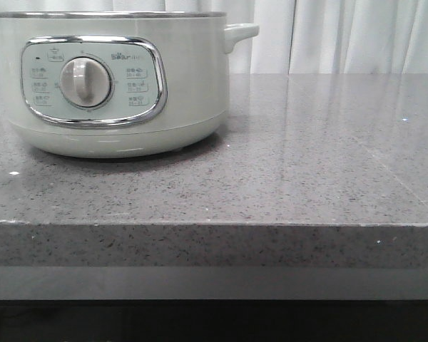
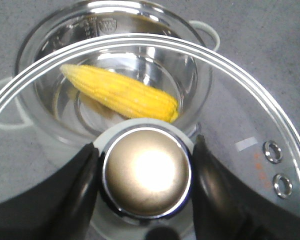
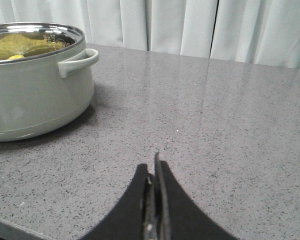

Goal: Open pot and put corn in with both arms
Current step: 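Lower the glass lid back onto the pot with the left gripper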

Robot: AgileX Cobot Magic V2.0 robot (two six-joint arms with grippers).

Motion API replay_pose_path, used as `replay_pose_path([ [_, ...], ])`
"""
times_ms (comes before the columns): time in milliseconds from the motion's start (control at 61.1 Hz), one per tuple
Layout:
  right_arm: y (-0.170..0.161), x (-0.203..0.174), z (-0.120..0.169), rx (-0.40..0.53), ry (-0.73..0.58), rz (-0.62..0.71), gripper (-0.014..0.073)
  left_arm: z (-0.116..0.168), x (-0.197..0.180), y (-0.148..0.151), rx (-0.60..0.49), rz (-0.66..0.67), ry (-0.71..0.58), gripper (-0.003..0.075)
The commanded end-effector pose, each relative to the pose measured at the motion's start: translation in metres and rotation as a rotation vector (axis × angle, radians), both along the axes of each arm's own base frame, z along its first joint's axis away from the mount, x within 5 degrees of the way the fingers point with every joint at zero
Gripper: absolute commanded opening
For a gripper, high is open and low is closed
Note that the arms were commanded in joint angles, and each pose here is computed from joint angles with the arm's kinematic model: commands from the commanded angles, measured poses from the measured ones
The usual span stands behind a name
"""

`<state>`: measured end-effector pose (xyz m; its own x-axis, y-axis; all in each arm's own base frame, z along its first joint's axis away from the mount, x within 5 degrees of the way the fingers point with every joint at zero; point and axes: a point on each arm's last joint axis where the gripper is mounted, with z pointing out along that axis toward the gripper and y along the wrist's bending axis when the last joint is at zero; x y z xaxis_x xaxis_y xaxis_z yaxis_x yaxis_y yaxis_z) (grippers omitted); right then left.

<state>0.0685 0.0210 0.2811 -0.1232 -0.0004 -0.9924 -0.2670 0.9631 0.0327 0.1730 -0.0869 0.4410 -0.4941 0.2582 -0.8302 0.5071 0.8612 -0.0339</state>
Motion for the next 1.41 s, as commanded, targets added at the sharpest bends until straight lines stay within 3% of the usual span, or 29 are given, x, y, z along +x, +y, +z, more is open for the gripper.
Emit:
replay_pose_path([
  [0,-0.002,0.001,0.015,0.015,-0.083,-0.022,-0.0064,0.031,0.026,-0.013,-0.089,0.005,-0.139,0.0167],
  [229,-0.002,0.001,0.015,0.015,-0.083,-0.022,-0.0064,0.041,0.096,-0.045,-0.067,-0.004,-0.097,0.0167],
  [491,-0.002,0.001,0.015,0.015,-0.083,-0.022,-0.0064,0.022,0.145,-0.056,-0.030,0.018,-0.016,0.0167],
  [900,-0.002,0.001,0.015,0.015,-0.085,-0.023,-0.0064,0.016,0.155,-0.059,-0.044,0.029,-0.040,0.0167],
  [1391,-0.002,0.001,0.015,0.015,-0.085,-0.023,-0.0064,0.005,0.158,-0.061,-0.009,0.018,0.027,0.0167],
])
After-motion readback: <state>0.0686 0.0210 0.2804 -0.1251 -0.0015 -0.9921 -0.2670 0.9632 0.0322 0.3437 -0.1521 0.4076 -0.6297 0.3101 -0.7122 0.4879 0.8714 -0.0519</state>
